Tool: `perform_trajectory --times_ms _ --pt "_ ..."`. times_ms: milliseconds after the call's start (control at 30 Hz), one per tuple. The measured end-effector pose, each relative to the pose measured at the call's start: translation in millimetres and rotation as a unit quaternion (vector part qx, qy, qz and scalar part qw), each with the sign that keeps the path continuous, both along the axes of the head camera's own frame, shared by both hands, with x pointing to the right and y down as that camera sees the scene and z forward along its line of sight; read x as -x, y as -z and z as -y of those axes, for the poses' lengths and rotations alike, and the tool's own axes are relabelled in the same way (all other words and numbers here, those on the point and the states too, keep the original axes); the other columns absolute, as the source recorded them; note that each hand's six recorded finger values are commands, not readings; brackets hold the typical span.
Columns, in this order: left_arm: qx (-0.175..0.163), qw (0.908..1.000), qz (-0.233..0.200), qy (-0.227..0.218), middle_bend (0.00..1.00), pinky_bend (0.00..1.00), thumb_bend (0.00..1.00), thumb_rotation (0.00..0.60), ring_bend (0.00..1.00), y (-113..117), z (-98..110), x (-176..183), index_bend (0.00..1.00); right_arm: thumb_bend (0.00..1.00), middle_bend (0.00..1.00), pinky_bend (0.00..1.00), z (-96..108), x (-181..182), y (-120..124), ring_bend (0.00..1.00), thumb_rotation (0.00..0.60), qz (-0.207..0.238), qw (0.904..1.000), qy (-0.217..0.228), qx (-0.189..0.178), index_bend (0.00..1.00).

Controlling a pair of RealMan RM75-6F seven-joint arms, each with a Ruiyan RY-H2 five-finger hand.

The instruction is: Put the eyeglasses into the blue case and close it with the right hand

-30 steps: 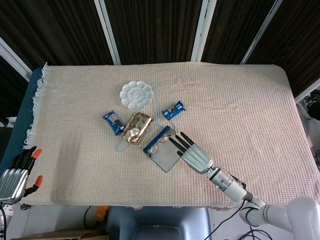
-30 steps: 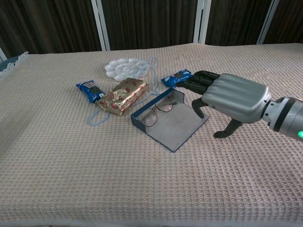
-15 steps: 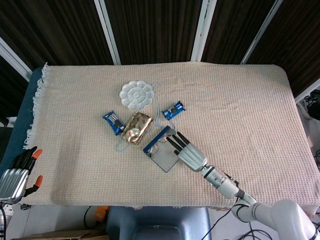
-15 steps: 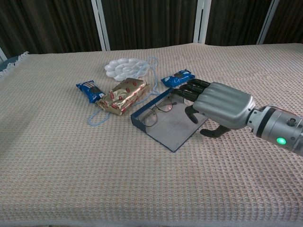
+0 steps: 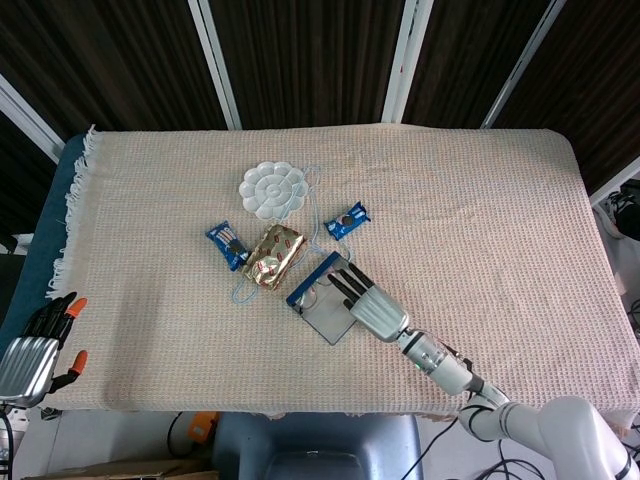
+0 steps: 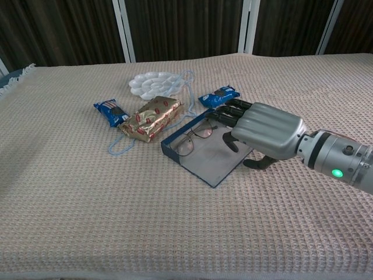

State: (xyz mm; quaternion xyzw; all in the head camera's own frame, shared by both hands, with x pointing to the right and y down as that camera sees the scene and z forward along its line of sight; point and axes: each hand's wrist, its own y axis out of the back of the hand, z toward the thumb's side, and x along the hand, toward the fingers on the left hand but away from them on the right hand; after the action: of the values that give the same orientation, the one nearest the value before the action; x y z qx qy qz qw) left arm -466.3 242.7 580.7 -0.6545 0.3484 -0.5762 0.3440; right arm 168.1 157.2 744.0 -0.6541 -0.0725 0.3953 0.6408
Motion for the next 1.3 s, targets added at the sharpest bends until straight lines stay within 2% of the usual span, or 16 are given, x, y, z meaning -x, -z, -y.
perform_trajectory --times_ms 1300 --pt "-0.013 0.9998 0.013 0.005 0.00 0.13 0.41 0.600 0.00 0.5 1.5 0.1 0.00 0.44 0.10 0.00 6.0 2.4 -4.7 0.00 0.600 -0.016 0.9997 -0.005 -0.019 0.58"
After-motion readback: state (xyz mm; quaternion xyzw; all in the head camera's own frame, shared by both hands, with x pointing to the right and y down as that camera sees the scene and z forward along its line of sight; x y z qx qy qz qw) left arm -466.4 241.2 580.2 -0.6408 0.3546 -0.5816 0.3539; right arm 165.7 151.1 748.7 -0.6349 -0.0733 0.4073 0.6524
